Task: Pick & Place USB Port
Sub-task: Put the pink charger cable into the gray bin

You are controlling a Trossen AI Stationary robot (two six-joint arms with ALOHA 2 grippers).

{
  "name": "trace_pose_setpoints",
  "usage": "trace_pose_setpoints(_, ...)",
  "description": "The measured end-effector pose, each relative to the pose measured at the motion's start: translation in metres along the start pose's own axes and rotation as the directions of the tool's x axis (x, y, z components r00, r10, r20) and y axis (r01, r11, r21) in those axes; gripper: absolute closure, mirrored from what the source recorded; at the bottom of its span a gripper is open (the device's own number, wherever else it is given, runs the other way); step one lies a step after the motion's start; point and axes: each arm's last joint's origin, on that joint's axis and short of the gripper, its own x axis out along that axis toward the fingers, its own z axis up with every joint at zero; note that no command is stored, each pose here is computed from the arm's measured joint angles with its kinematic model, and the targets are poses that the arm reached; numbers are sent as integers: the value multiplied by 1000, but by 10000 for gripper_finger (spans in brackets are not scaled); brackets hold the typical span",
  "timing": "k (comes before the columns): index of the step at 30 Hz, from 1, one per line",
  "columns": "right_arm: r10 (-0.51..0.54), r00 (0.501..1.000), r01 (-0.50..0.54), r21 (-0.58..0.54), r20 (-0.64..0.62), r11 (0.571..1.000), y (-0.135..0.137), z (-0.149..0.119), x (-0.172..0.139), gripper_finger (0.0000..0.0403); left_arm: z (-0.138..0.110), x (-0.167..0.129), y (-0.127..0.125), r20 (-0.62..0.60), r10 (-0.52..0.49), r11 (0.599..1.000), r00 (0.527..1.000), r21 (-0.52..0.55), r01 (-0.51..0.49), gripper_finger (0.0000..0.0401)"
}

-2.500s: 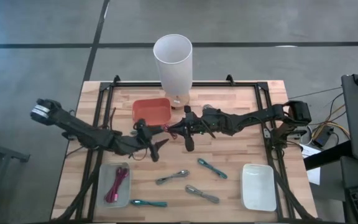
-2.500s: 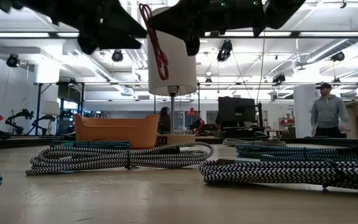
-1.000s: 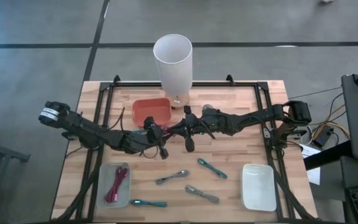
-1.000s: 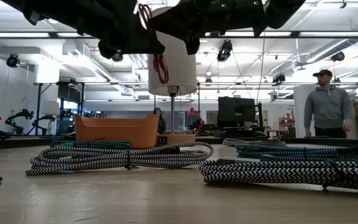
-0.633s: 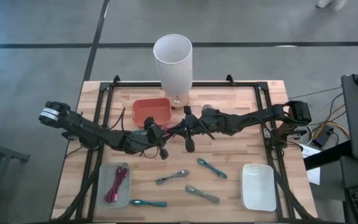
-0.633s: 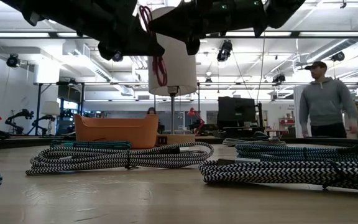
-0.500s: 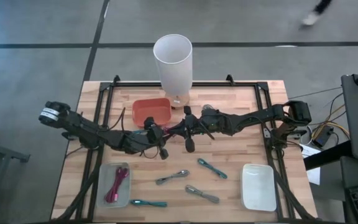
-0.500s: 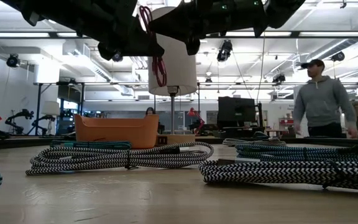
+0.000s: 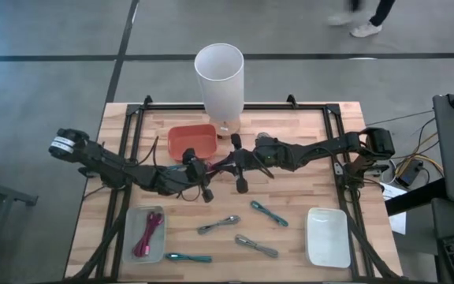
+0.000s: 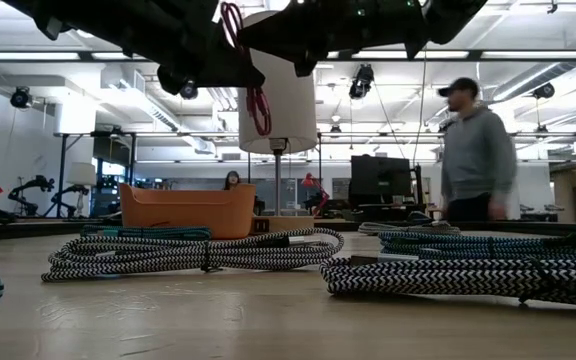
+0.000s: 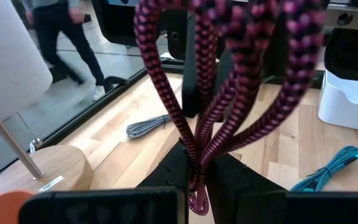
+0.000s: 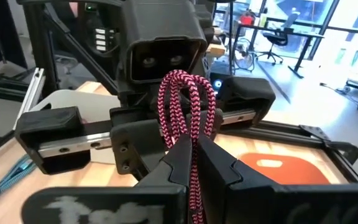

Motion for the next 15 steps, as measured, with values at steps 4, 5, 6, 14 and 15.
trace_pose_setpoints(4,2,1000,-2,-2,6,1000,0,1,0,390,0,0,0,1,0,1000,1000,2,0,374)
trace_pose_setpoints(5,1,1000,-1,-5,7,1000,0,1,0,390,0,0,0,1,0,1000,1000,3,0,374)
trace_pose_setpoints(6,1,1000,-1,-6,8,1000,0,1,-1,390,0,0,0,1,0,1000,1000,5,0,374)
trace_pose_setpoints(14,-43,999,43,-131,2,990,0,2,-1,390,0,0,0,1,6,1000,1000,6,-6,374)
trace_pose_setpoints(15,-49,999,49,-139,1,989,0,2,-1,390,0,0,0,1,6,1000,1000,6,-6,374)
